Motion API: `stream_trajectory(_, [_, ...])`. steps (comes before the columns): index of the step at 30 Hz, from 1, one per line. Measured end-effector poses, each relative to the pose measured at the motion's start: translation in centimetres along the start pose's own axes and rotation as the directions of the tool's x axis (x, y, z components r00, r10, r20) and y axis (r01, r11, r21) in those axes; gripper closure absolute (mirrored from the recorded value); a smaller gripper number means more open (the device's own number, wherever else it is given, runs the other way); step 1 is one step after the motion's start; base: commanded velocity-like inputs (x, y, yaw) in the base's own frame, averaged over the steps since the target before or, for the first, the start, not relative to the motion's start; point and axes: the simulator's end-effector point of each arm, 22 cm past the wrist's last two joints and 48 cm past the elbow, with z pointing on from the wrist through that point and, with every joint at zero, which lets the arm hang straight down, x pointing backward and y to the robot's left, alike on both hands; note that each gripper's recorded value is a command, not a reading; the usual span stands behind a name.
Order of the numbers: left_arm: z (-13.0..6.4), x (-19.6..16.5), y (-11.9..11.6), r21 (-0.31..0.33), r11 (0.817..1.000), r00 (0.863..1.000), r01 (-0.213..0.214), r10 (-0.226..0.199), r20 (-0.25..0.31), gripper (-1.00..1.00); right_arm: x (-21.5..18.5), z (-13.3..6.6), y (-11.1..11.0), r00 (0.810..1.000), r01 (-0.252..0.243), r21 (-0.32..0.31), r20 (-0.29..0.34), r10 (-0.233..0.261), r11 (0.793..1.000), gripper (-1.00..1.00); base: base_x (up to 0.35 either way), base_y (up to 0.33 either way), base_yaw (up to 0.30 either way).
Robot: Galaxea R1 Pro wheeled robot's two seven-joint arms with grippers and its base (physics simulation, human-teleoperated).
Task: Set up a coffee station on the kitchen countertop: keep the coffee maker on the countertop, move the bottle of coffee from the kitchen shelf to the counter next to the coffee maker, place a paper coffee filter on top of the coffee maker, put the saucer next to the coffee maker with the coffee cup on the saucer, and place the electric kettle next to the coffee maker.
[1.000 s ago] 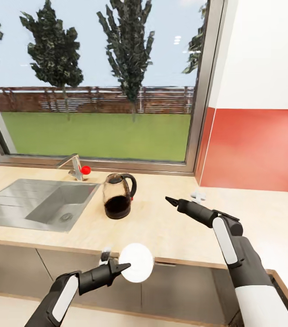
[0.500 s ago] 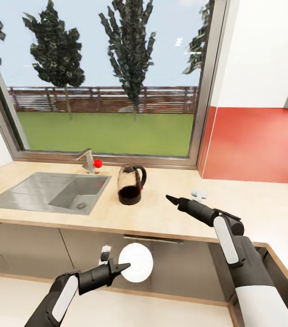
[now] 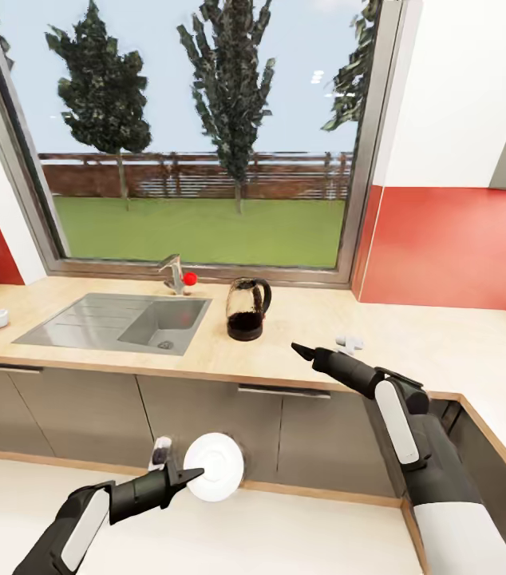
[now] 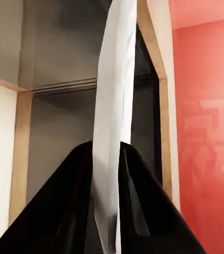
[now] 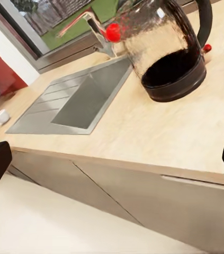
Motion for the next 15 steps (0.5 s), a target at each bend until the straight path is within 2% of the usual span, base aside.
stream_trajectory(3, [-2.3,-0.6,1.3,-0.011,1.000,1.000,-0.002,0.002,0.009,1.00,0.2,0.0,0.0,1.000,-0.003,0.001,-0.005,0.003,1.000,-1.00,-0.136,0.074,0.000])
stream_trajectory(5, [-4.4,-0.4,3.4,-0.040,0.999,1.000,0.024,-0.024,0.017,1.00,0.4,0.1,-0.1,1.000,-0.005,0.001,-0.010,0.005,1.000,-1.00,-0.043,0.023,0.000])
stream_trajectory(8, [-7.3,-1.2,6.1,-0.076,0.994,0.995,0.082,-0.077,0.067,1.00,2.1,0.8,-0.2,0.999,-0.020,0.002,-0.047,0.020,1.000,-1.00,-0.015,0.008,0.000])
stream_trajectory(10, [-9.6,-2.0,7.8,-0.094,0.988,0.988,0.119,-0.109,0.112,1.00,4.7,1.8,0.5,0.994,-0.024,-0.014,-0.106,0.023,1.000,-1.00,-0.005,0.003,0.000])
stream_trajectory(13, [-12.4,-2.5,9.0,-0.091,0.984,0.979,0.151,-0.136,0.153,1.00,9.8,3.4,3.4,0.973,0.011,-0.066,-0.228,-0.026,0.998,-1.00,-0.001,0.001,0.000])
stream_trajectory(14, [-13.3,-2.5,9.0,-0.078,0.985,0.977,0.154,-0.140,0.160,1.00,12.1,3.7,4.5,0.959,0.030,-0.088,-0.277,-0.053,0.996,-1.00,0.000,0.000,0.000])
stream_trajectory(15, [-14.4,-1.8,9.2,-0.061,0.985,0.976,0.160,-0.149,0.160,1.00,16.8,3.7,5.8,0.926,0.047,-0.118,-0.367,-0.087,0.992,-1.00,0.000,0.000,0.000])
